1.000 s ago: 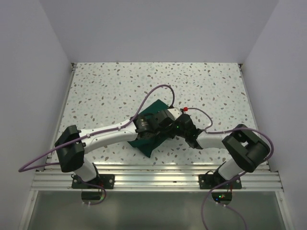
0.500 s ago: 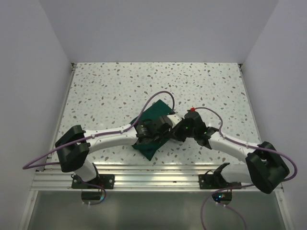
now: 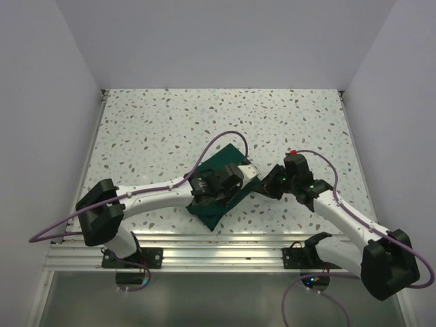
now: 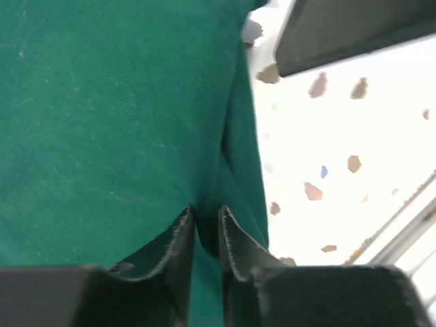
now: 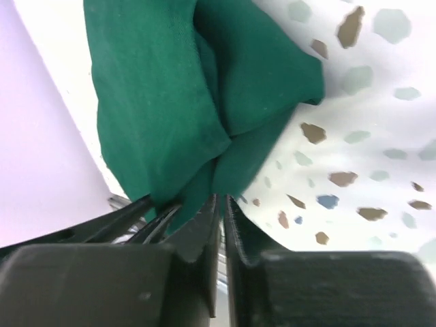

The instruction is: Prepare the surgical pack

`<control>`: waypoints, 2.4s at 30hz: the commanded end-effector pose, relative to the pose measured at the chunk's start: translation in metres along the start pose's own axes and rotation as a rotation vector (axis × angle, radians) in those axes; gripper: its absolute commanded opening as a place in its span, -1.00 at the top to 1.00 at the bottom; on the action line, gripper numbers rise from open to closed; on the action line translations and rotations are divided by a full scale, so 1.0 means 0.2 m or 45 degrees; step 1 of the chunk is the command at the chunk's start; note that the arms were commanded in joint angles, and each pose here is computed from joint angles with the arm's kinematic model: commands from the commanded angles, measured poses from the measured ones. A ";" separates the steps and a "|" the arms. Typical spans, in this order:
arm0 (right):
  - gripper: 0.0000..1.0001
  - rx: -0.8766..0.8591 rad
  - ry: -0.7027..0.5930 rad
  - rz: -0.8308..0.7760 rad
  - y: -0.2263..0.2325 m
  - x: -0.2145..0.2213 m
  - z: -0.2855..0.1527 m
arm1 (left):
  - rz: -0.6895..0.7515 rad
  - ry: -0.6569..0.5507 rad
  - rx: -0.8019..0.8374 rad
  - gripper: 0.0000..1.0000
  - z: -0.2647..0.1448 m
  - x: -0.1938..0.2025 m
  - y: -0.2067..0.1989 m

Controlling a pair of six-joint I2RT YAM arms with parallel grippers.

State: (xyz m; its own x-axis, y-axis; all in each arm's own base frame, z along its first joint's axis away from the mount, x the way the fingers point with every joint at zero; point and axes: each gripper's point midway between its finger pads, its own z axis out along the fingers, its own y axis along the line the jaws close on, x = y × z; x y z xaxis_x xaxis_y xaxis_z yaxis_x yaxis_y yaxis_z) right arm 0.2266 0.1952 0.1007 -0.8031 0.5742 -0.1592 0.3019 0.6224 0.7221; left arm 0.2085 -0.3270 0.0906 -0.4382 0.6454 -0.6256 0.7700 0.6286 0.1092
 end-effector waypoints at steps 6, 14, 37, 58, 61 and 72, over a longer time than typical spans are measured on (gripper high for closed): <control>0.34 -0.023 0.089 -0.167 0.16 -0.06 -0.07 | -0.100 -0.188 0.199 0.32 -0.26 -0.15 -0.09; 0.50 -0.246 0.144 -0.255 0.44 -0.14 -0.08 | -0.256 -0.231 0.303 0.41 -0.39 -0.15 0.00; 1.00 -0.161 0.595 -0.189 -0.11 0.02 0.18 | -0.292 0.062 0.503 0.95 0.02 0.36 -0.19; 0.99 -0.227 0.531 -0.266 0.10 -0.16 0.22 | -0.304 -0.050 0.466 0.87 -0.11 0.14 -0.10; 1.00 -0.175 0.574 -0.240 -0.04 -0.06 0.21 | -0.300 0.031 0.491 0.90 -0.03 0.26 -0.14; 1.00 -0.226 0.497 -0.337 0.14 -0.11 0.06 | -0.368 0.061 0.326 0.91 -0.09 0.27 0.03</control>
State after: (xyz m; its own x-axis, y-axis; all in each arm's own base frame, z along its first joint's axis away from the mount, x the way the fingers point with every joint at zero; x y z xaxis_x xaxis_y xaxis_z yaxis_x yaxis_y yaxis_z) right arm 0.2436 0.2006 0.0784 -0.9871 0.1602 -0.0044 0.0964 0.6154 0.7823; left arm 0.1547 -0.2703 0.0313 -0.6895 0.5399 -0.4827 0.7092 0.6385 -0.2988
